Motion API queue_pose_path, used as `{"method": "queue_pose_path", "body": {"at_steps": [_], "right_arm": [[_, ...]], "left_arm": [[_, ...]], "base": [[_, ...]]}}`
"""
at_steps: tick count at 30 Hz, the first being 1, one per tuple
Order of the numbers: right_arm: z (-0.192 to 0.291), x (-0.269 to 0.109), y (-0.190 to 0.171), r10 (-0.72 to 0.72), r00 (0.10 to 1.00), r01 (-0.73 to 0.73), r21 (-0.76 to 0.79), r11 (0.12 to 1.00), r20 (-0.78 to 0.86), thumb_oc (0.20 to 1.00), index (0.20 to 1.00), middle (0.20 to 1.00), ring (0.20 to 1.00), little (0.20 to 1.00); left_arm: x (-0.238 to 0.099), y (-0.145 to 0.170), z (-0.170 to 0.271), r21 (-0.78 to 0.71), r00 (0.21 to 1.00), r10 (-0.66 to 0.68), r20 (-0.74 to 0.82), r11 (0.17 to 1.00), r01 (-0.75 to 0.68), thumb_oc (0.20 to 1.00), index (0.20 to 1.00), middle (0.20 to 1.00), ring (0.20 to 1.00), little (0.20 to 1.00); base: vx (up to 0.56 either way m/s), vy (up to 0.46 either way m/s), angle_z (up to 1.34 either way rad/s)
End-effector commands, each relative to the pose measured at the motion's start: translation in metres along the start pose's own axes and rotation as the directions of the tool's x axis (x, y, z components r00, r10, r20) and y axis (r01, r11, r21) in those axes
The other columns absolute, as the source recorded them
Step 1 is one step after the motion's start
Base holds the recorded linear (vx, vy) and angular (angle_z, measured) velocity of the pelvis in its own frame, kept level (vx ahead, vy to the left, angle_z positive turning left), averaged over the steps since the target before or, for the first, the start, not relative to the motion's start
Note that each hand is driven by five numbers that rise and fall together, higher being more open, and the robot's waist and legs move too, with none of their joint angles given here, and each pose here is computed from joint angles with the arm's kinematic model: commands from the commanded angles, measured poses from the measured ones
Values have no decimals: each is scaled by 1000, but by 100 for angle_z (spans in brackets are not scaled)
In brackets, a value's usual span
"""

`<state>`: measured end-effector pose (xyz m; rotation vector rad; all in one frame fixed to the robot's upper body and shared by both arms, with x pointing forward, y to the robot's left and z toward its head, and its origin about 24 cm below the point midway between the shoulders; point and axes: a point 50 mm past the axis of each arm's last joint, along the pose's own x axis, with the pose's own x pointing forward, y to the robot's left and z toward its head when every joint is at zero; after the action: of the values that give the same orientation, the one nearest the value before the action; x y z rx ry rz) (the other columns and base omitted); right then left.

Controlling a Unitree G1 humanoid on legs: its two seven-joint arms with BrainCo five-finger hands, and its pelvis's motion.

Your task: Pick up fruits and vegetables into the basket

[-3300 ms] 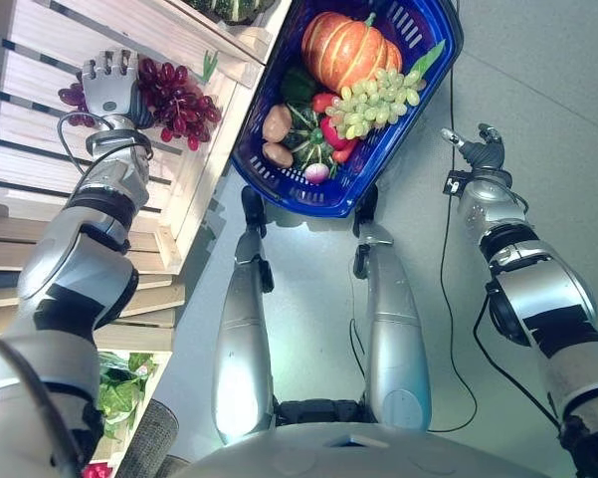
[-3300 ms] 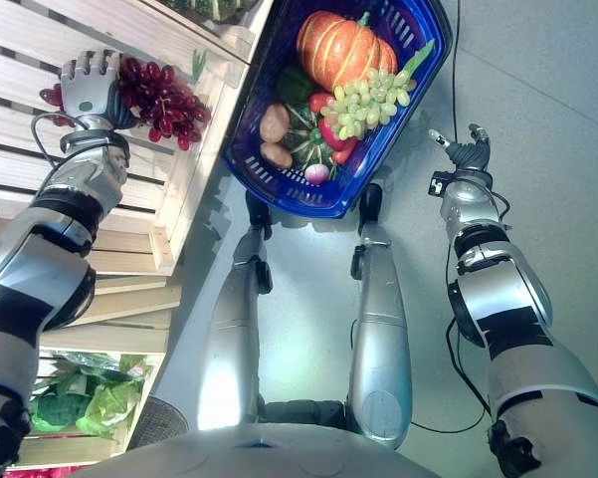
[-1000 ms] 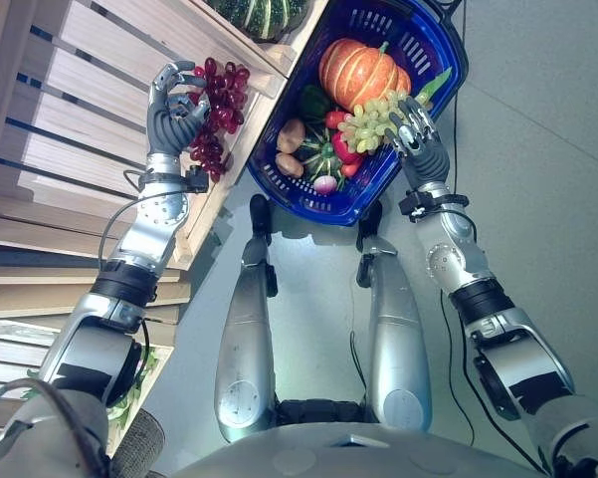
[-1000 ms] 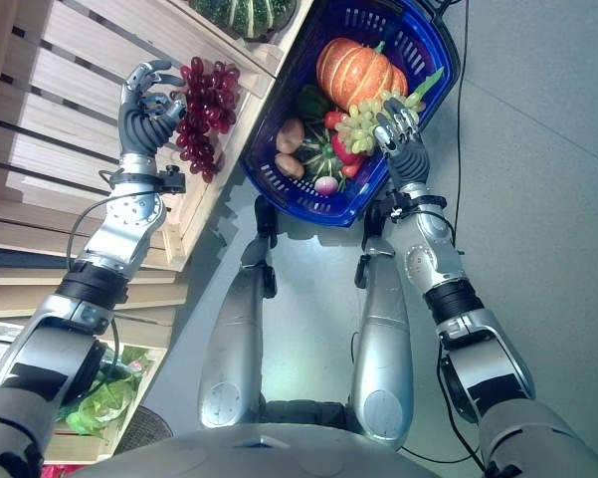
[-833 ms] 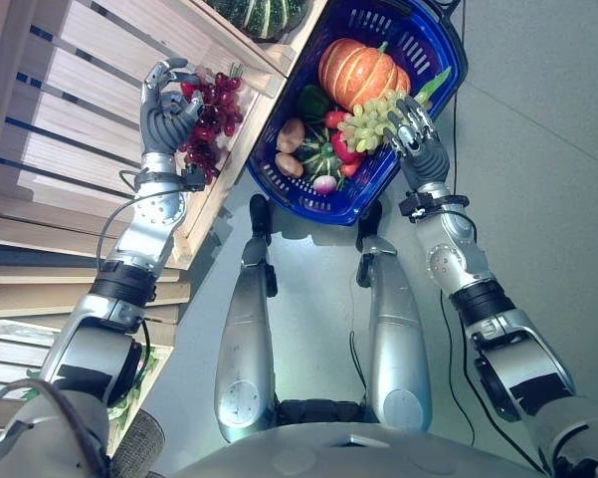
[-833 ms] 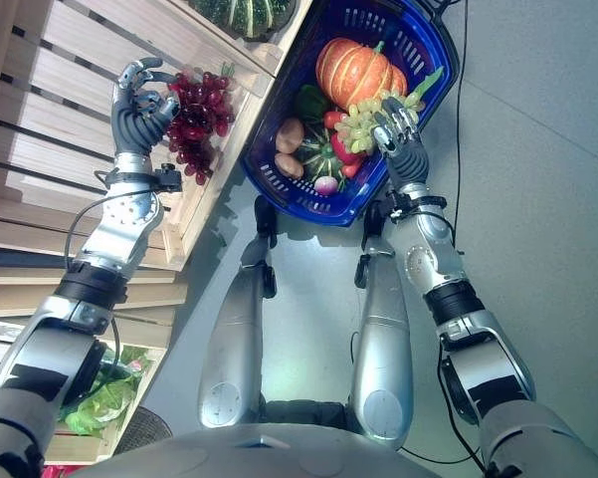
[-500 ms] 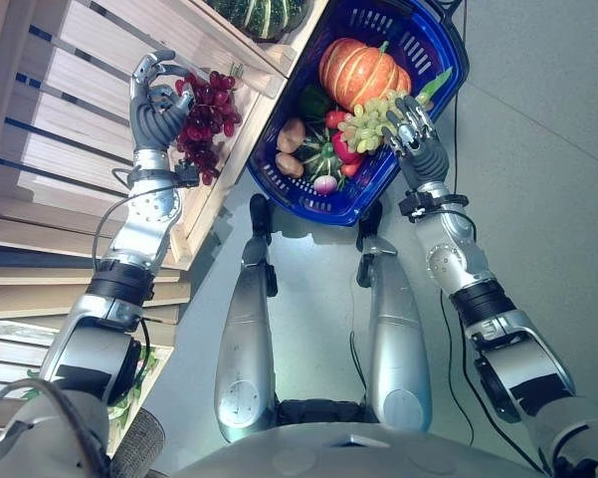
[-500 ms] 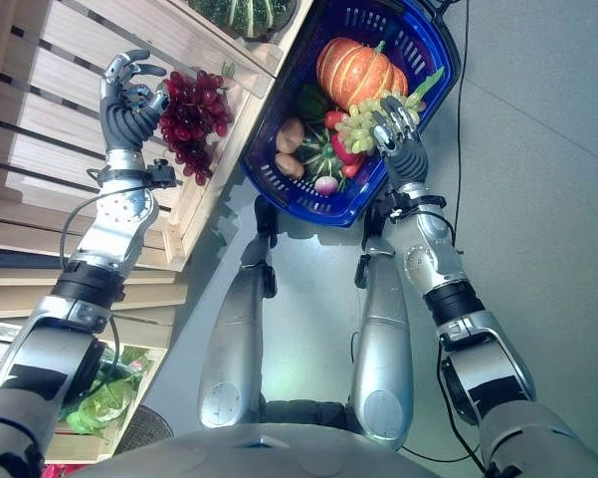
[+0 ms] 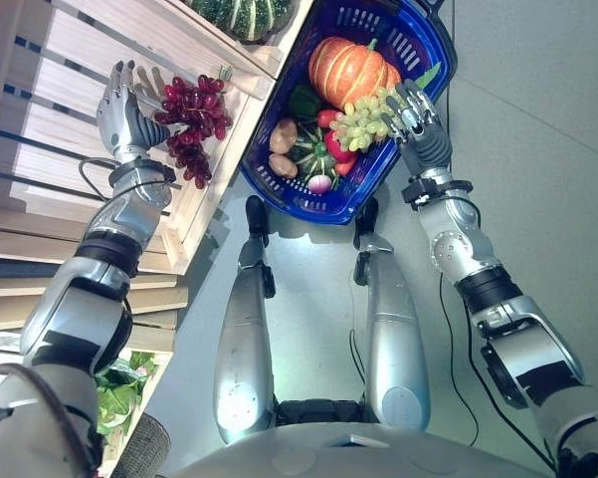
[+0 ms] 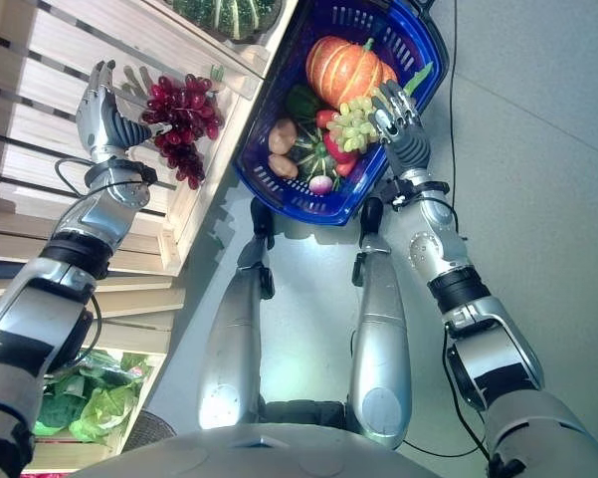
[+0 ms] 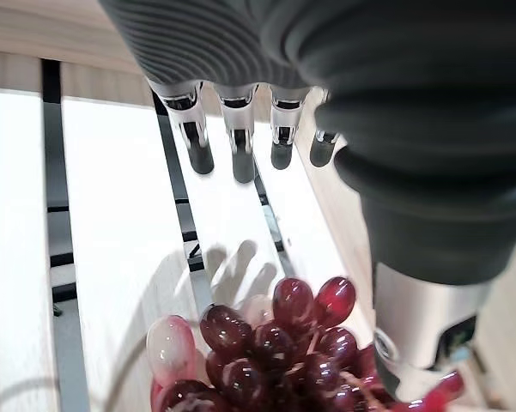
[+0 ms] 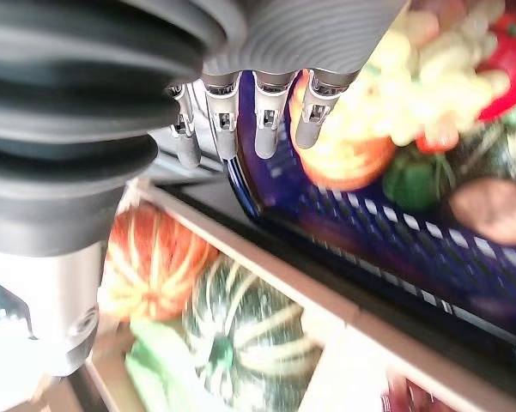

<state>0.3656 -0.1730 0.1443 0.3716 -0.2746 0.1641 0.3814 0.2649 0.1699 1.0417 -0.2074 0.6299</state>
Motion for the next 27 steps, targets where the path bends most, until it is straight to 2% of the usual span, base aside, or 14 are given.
{"method": "queue_pose_path", "body": {"at_steps": [1, 8, 13, 27], "right_arm": [[12, -1, -22, -162, 982, 161, 14, 987, 93, 1000, 1000, 1000, 1000, 1000], [6, 0, -57, -347, 936, 346, 23, 938, 53, 1000, 1000, 1000, 1000, 1000], [9, 4, -59, -325, 944, 324, 29, 946, 59, 1000, 1000, 1000, 1000, 1000], [12, 14, -41, -256, 963, 254, 31, 967, 83, 1000, 1000, 1000, 1000, 1000]], "left_arm": [[15, 21, -18, 74, 994, 73, -83, 995, -67, 1000, 1000, 1000, 1000, 1000], [18, 11, -26, 47, 977, -31, -211, 998, 42, 1000, 1000, 1000, 1000, 1000], [17, 4, -31, 4, 949, -139, -282, 989, 146, 1000, 1000, 1000, 1000, 1000], [11, -8, -35, -77, 897, -283, -339, 959, 273, 1000, 1000, 1000, 1000, 1000]], "base": [[-4, 30, -5], [1, 19, -6], [0, 0, 0], [-5, 11, -3]]}}
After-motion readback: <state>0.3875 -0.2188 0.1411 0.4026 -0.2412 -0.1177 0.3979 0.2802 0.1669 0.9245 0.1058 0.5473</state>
